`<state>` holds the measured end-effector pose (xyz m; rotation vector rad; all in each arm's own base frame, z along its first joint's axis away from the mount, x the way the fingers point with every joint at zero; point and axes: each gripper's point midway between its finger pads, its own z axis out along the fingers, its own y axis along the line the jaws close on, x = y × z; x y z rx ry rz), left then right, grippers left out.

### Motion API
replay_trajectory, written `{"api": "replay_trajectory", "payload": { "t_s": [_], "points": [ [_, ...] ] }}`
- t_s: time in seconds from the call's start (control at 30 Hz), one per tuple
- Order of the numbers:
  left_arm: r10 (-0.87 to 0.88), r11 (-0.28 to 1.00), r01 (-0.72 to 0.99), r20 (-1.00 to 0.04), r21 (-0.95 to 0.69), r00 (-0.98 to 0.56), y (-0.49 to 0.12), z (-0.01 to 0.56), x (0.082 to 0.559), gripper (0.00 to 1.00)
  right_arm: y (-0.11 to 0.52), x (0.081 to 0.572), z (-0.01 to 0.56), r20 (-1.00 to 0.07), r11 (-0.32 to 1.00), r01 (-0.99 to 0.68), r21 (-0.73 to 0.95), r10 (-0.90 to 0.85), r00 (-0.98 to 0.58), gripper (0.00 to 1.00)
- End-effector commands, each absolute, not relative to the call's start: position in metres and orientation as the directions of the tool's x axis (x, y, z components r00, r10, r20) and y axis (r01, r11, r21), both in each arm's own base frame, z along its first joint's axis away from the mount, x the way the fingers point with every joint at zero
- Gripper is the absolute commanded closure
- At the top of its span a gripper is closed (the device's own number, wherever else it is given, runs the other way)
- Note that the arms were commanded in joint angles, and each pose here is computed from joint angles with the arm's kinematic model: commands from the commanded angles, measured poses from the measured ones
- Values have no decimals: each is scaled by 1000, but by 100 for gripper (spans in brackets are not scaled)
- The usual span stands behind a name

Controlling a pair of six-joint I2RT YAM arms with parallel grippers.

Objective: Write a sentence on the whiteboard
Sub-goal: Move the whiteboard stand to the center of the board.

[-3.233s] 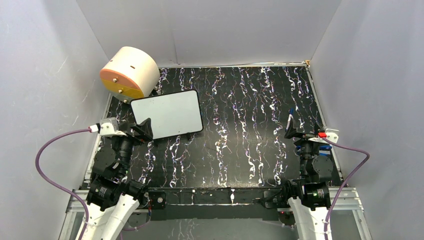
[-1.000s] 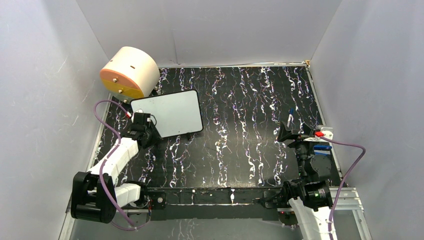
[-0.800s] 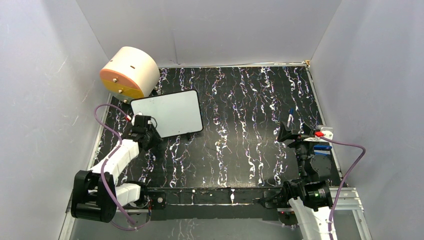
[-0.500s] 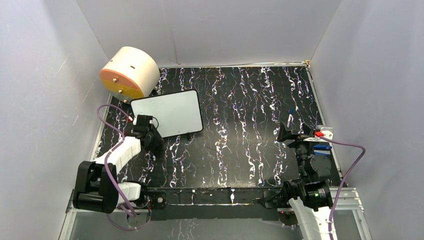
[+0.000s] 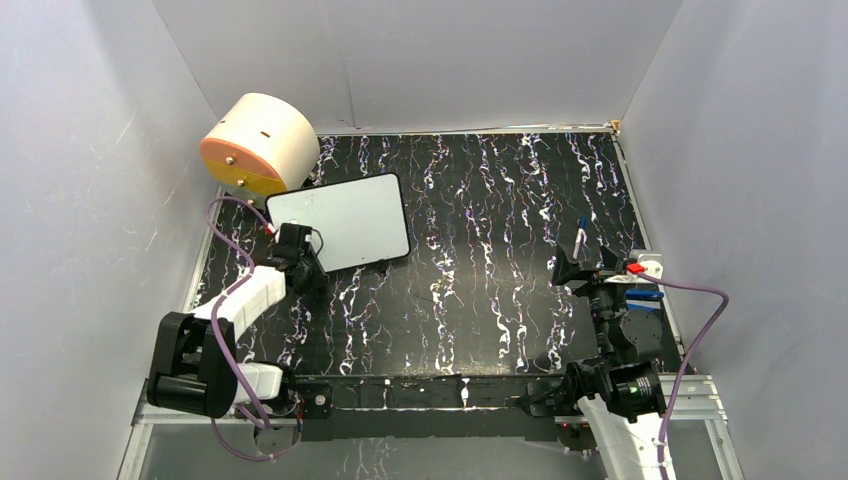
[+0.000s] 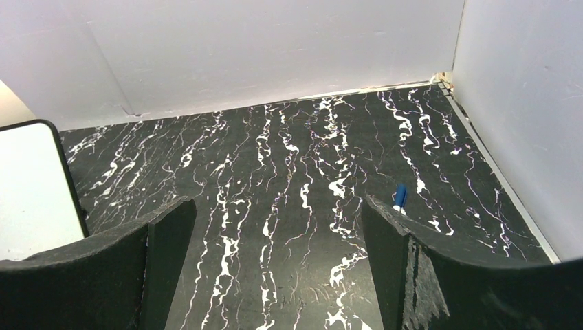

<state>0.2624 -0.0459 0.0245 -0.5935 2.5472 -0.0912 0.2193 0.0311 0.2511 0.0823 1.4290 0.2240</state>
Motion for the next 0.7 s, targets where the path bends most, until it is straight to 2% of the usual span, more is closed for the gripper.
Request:
{"api": "replay_trajectory", "payload": {
  "t_s": [0.0,0.2,0.4,0.57,0.67],
  "points": [
    [-375,927,-324,-485,-189,-790,-61,36,269,75,33,210,282,-954,972,-142,186,213,211,1],
    [-313,950,-273,-491,-154,-813,-74,33,264,81,33,211,280,-956,974,-139,179,206,211,1],
    [-264,965,-235,-479,-120,-837,-90,24,259,91,32,212,280,-955,975,-136,176,202,216,1],
    [-283,959,-229,-470,-169,-836,-113,28,258,100,32,212,280,-956,976,-135,171,197,218,1],
    [-315,948,-250,-456,-198,-833,-127,29,257,100,32,212,280,-956,977,-133,169,195,220,1]
  ]
}}
